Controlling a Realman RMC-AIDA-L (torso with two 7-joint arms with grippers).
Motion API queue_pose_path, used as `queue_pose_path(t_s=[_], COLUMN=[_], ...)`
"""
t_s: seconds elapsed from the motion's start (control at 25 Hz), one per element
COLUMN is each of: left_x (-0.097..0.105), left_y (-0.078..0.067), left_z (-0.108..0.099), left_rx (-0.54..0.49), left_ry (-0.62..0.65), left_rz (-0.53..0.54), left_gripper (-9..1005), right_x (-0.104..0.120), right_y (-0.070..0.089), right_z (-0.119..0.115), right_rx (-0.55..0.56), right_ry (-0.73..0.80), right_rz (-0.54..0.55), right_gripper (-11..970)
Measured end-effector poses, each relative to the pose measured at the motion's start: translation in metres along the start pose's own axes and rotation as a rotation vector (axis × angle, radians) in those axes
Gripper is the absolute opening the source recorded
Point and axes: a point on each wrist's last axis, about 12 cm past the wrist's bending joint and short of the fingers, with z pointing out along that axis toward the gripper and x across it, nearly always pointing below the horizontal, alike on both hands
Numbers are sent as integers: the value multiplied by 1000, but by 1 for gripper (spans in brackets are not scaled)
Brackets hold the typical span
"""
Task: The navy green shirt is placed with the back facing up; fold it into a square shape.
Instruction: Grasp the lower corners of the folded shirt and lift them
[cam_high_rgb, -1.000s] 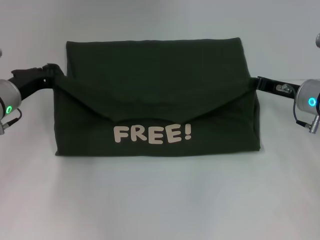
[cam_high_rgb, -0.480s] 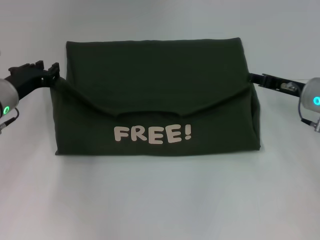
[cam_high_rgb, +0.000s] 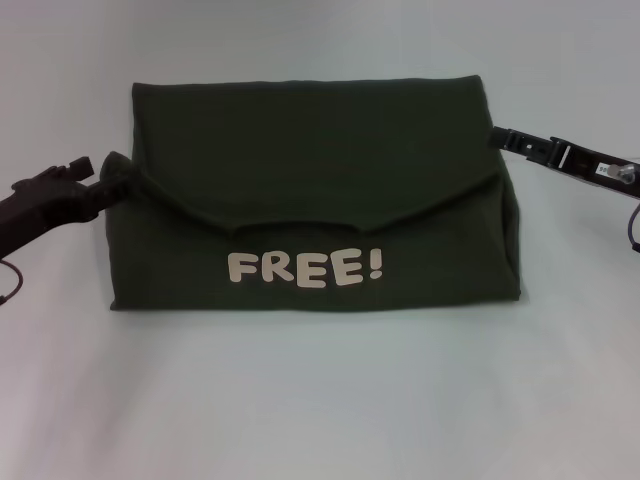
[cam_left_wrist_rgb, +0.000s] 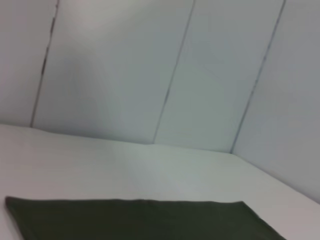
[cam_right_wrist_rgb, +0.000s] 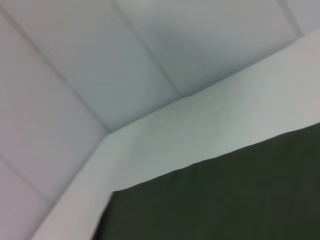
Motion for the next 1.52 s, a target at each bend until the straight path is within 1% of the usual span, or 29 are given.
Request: queue_pose_path(t_s=[0.12, 0.24, 0.44, 0.68, 0.8, 1.04, 1.44, 1.52], left_x=[9, 23, 45, 61, 64, 70, 79, 84], left_y=[1, 4, 9, 6, 4, 4, 3, 0], left_z=[-8, -11, -14, -9, -6, -8, -13, -13], left_rx=[-2, -32, -96, -125, -124, -131, -143, -128], left_ry=[20, 62, 141, 211, 236, 255, 273, 290], left_rz=[-13, -17, -12, 8, 24, 48, 39, 34], left_gripper=[846, 856, 874, 884, 885, 884, 882, 882], right_x=[1, 2, 2, 0, 1, 2, 4, 4], right_y=[2, 2, 2, 3, 3, 3, 0, 0], right_z=[-5, -8, -8, -6, -5, -5, -7, -7], right_rx=[-41, -58, -63, -60, -59, -59, -52, -48], right_ry=[16, 23, 26, 19, 20, 22, 19, 17], right_rz=[3, 7, 10, 13, 14, 18, 27, 27], right_gripper=[861, 928, 929, 929, 929, 929, 930, 930])
